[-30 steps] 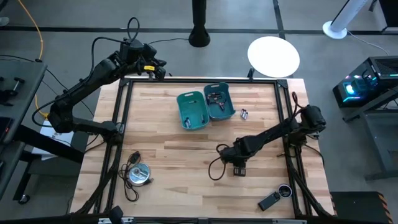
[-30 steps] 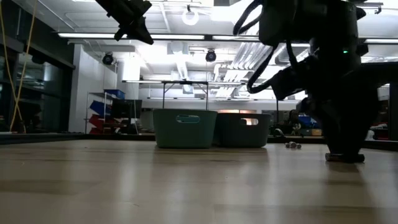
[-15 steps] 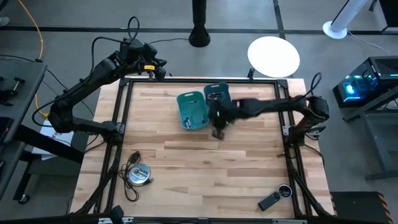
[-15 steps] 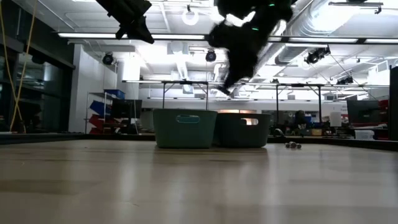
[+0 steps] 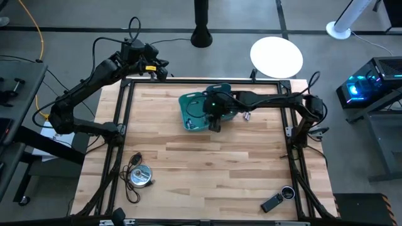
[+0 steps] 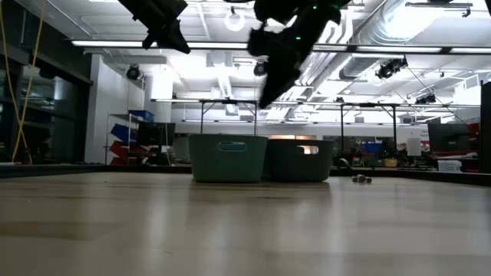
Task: Sort batteries
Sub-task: Put the silver battery into the green bin
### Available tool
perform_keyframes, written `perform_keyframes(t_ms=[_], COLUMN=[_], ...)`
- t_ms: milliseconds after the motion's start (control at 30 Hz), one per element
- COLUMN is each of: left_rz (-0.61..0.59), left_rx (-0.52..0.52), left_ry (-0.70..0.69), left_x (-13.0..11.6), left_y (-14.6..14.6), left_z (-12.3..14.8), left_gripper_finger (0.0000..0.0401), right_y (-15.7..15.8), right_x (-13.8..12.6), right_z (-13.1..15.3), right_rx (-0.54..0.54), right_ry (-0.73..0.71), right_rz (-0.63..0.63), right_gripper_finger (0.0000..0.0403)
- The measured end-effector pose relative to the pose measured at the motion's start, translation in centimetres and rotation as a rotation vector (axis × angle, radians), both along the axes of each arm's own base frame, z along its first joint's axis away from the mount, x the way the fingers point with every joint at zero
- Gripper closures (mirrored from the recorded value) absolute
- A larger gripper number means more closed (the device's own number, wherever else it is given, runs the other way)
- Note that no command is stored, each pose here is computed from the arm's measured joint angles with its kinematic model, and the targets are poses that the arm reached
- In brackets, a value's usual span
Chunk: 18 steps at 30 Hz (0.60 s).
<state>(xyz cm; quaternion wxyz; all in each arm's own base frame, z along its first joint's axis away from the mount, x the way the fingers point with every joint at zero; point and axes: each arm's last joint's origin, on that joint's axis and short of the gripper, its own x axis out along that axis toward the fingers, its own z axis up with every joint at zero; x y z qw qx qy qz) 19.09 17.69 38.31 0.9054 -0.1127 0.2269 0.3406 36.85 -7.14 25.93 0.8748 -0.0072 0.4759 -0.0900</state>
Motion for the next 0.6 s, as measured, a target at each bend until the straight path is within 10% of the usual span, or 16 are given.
perform_keyframes(t_ms=[233,433,600], left_rz=[0.008,0.008,0.008], left_rx=[-0.010,-0.010,-0.004], left_ry=[-0.010,-0.011,-0.018], left_x=[0.0,0.0,0.0], left_y=[0.0,0.0,0.0], left_z=[0.0,0.0,0.1], left_gripper_finger=[0.0401,0.0401,0.0401], right_y=[-2.6,-3.8,-4.6], right_x=[-8.3,-17.4,-20.0], right_z=[-1.7,-4.7,-8.1], right_rx=[0.109,0.354,0.480], right_ry=[0.278,0.164,0.076], right_rz=[-0.419,-1.011,-1.269], right_gripper_finger=[0.0235,0.0236,0.0236])
